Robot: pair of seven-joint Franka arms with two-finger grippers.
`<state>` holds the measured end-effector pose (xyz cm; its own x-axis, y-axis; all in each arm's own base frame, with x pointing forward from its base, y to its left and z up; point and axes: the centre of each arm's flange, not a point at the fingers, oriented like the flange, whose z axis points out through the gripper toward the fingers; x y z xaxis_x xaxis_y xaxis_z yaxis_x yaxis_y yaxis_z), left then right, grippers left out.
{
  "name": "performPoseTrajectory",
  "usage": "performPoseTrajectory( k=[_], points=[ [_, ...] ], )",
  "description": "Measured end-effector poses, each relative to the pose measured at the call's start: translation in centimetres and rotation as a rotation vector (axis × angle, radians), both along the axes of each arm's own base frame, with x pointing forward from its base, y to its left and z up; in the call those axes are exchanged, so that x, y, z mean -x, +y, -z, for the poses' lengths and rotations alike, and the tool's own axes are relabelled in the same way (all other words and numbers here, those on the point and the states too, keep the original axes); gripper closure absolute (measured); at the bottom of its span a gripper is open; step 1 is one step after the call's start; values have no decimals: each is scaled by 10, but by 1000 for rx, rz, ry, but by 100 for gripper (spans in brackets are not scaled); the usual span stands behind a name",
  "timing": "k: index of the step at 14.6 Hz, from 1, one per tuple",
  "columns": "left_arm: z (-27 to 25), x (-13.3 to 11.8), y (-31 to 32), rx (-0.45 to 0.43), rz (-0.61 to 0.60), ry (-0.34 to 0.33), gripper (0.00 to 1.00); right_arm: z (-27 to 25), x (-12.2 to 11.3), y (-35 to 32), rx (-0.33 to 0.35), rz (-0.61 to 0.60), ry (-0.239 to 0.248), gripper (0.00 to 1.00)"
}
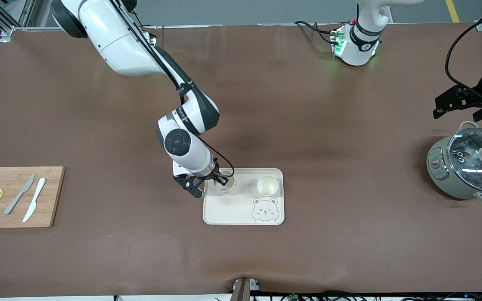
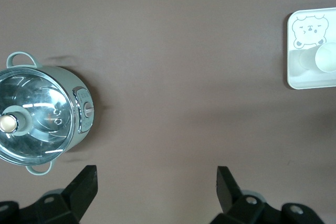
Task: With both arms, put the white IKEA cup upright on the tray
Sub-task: 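Carry the held cup to the tray and lower it with the right gripper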
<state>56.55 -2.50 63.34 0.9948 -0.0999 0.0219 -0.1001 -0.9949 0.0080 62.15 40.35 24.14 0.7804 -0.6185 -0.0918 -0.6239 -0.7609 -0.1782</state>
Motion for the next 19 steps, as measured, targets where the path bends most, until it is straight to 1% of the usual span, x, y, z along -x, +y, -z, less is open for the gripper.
performPoseTrajectory(
  k=[7,11,12,15,16,19],
  points=[
    [5,-3,1,-11,1,9,0,27,-2,2,-14,9,-26,96],
    [5,-3,4,-49,4,6,0,26,-3,2,-15,10,-29,96],
    [4,-3,4,-50,4,5,0,27,-3,2,-15,10,-29,91],
    [3,-3,2,-50,7,3,0,31,-3,0,-10,10,-26,62],
    [3,-3,2,-50,8,2,0,31,-3,0,-8,9,-28,49],
    [3,-3,1,-50,10,2,0,31,-3,-1,-4,5,-31,22]
  ],
)
